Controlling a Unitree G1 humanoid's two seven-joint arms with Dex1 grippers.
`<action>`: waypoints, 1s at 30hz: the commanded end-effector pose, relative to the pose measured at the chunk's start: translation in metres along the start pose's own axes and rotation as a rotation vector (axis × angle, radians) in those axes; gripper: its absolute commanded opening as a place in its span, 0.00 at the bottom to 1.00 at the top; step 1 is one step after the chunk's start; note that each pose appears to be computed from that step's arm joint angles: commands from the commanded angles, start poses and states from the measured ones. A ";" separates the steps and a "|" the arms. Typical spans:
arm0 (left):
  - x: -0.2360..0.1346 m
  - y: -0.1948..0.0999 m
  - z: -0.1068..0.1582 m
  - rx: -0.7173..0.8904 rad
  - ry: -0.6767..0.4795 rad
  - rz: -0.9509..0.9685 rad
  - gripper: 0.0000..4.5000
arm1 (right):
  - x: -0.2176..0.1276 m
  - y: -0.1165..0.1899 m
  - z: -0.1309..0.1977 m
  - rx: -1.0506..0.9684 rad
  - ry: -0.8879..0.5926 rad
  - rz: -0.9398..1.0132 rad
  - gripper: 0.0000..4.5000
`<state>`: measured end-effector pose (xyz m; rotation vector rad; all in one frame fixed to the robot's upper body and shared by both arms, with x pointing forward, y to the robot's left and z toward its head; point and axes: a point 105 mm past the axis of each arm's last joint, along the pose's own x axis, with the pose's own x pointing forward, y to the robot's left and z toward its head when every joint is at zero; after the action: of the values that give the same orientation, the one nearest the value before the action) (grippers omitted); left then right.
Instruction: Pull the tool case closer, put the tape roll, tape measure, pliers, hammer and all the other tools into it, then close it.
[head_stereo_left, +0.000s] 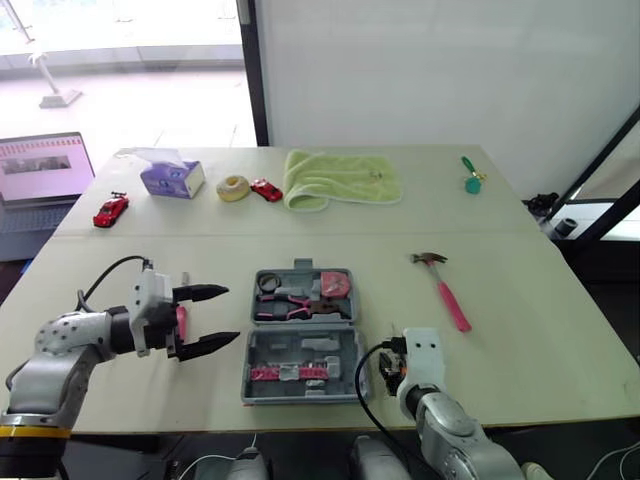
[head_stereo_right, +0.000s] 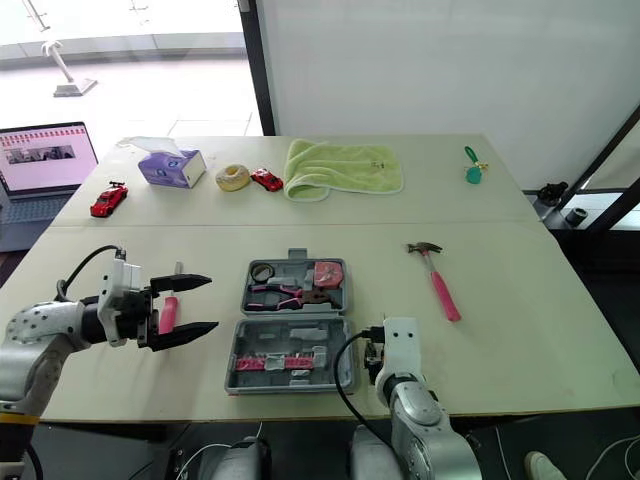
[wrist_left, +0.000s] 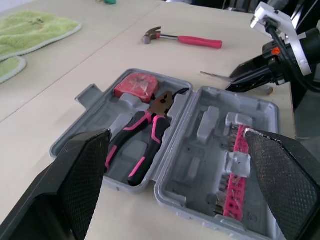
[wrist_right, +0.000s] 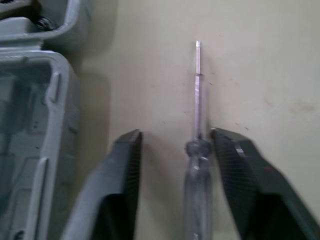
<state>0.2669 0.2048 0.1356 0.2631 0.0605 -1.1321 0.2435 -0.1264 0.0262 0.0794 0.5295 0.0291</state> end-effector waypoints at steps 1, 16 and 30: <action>-0.003 0.002 0.009 0.044 -0.010 0.010 1.00 | -0.010 -0.024 0.014 0.006 -0.040 -0.063 0.98; 0.003 -0.008 0.005 0.021 -0.022 -0.016 1.00 | -0.043 -0.008 0.109 -1.018 0.021 0.636 0.99; -0.005 -0.010 0.010 0.105 -0.111 -0.029 1.00 | -0.002 -0.004 0.083 -2.154 0.186 1.055 0.99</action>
<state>0.2577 0.1981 0.1336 0.2710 -0.0409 -1.1851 0.2799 -0.1350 0.0922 -1.6880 0.3833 1.5995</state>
